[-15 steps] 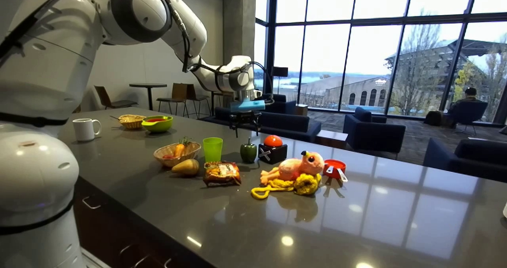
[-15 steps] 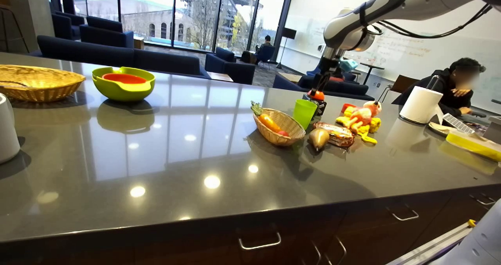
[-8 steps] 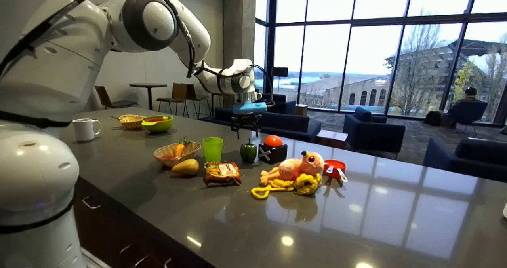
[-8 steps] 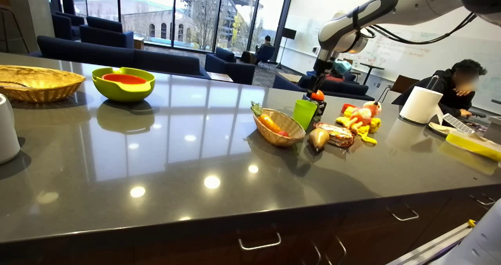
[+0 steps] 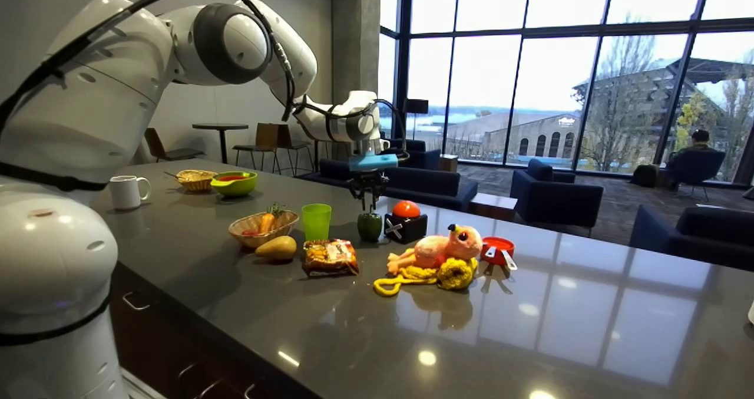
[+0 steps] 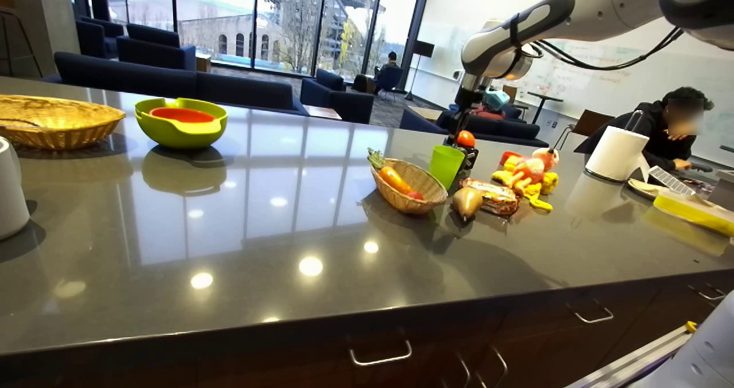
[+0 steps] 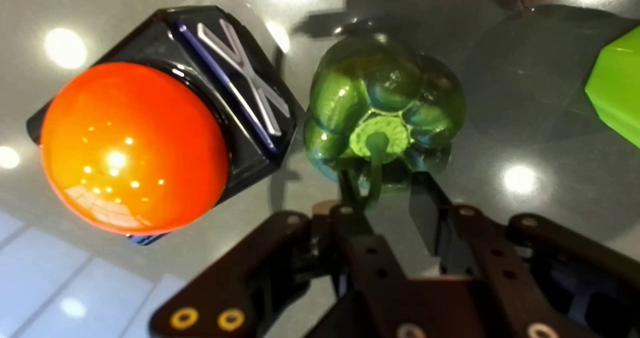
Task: Put the green bell pepper in the basket on the right.
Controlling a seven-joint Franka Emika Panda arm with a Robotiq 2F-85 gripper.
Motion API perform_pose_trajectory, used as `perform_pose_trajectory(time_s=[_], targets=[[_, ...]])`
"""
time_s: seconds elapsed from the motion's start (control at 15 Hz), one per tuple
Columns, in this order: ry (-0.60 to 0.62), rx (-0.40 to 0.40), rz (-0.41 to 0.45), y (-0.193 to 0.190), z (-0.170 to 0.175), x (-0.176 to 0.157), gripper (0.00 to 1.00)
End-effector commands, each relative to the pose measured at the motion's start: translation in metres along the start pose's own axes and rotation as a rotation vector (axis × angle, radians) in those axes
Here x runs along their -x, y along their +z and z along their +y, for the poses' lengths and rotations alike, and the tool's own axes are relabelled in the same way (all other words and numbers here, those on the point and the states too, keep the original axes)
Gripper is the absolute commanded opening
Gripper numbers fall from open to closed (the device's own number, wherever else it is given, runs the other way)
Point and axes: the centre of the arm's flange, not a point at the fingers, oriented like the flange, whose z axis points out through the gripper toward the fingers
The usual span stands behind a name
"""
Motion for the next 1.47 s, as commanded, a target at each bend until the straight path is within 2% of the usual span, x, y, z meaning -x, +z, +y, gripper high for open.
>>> perform_pose_trajectory(time_s=[0.0,0.73,1.4], targets=[[-0.008,-0.009,0.001,-0.005,0.007,-0.003,0.02],[0.076,0.025,-0.026,-0.033,0.003,0.005,0.02],[0.261,0.066,0.032,-0.096,-0.015,-0.016,0.02]])
